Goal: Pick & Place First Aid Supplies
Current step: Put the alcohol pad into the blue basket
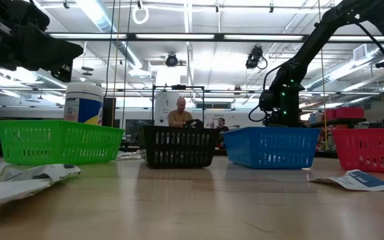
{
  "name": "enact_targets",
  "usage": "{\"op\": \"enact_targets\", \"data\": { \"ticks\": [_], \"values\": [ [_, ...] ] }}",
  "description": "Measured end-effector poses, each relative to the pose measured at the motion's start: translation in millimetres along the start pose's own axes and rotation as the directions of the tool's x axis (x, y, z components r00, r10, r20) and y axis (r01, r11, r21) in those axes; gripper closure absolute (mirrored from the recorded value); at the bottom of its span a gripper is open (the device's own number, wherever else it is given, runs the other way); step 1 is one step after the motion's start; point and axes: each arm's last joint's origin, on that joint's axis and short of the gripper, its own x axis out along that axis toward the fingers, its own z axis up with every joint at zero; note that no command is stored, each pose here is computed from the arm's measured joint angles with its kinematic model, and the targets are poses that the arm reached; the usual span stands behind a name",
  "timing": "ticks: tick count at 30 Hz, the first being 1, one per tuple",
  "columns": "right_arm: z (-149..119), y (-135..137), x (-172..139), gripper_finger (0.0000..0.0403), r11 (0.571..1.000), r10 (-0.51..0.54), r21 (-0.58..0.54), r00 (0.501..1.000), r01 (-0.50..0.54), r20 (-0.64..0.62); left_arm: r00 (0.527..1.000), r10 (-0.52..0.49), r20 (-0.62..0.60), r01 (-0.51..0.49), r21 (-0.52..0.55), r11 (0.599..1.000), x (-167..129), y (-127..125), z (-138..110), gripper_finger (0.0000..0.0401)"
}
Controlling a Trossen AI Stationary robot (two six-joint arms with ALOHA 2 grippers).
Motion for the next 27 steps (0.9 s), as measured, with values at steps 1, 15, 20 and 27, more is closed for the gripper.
{"op": "enact_targets", "data": {
  "ticks": [1,15,20,27],
  "values": [
    [0.0,-0.1,0.0,0.0234,1.0,0.0,-0.001,1.0,0.0,0.0,1.0,0.0,0.0,0.0,0.0,1.0,0.0,0.0,0.0,0.0369],
    [0.8,-0.3,4.3,0.0234,1.0,0.001,-0.006,1.0,-0.001,-0.005,1.0,0.0,0.0,0.0,0.0,1.0,0.0,0.0,0.1,0.0369],
    [0.8,-0.3,4.4,0.0255,1.0,0.001,-0.006,1.0,-0.001,-0.006,1.0,0.0,0.0,0.0,0.0,1.0,0.0,0.0,0.0,0.0369],
    [0.7,-0.3,4.4,0.0315,1.0,-0.001,-0.006,1.0,0.001,-0.007,1.0,0.0,0.0,0.0,0.0,1.0,0.0,0.0,0.0,0.0369]
  ]
}}
